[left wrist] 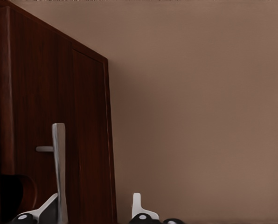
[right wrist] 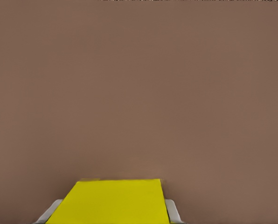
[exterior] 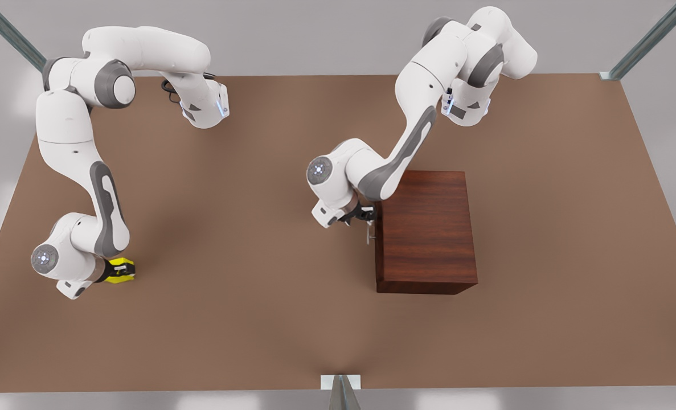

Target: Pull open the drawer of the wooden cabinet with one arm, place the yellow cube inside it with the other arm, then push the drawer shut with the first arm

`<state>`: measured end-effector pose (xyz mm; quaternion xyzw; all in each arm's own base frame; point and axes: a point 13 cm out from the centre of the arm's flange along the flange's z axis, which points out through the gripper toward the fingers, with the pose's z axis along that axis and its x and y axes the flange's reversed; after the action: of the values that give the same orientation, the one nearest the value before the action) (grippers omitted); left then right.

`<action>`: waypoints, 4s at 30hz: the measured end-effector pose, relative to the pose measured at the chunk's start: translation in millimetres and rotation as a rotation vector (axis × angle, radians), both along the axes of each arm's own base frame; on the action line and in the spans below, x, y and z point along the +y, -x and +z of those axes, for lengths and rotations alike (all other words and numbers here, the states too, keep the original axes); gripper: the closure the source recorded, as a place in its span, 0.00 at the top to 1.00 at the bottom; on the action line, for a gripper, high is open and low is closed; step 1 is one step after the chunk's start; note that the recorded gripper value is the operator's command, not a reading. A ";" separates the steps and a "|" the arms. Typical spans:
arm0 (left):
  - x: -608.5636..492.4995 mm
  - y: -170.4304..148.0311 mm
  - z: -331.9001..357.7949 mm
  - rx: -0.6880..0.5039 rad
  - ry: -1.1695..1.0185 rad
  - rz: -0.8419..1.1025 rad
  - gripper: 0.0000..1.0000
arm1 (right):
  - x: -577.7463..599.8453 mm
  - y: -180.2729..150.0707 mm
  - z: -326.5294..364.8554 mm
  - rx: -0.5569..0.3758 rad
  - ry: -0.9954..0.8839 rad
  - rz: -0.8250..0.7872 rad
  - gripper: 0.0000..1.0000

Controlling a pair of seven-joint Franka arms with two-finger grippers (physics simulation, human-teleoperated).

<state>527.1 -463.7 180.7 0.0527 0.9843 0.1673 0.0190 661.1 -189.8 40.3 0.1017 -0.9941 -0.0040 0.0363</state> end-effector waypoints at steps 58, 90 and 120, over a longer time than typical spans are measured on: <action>435.1 -86.0 274.0 0.066 0.281 0.259 1.00 | 731.5 98.2 222.8 -0.072 -0.120 -0.310 1.00; -209.0 -2.9 10.4 -0.103 0.866 1.527 0.21 | 237.0 42.0 410.6 -0.094 0.031 -0.325 1.00; -127.9 -19.1 8.5 -0.020 0.521 2.005 0.21 | 232.6 45.9 409.5 -0.075 0.032 -0.135 1.00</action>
<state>546.2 -591.7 189.2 -0.7983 0.5816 -0.1115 -0.1100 615.2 42.7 449.8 0.0340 -0.9993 0.0134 0.0003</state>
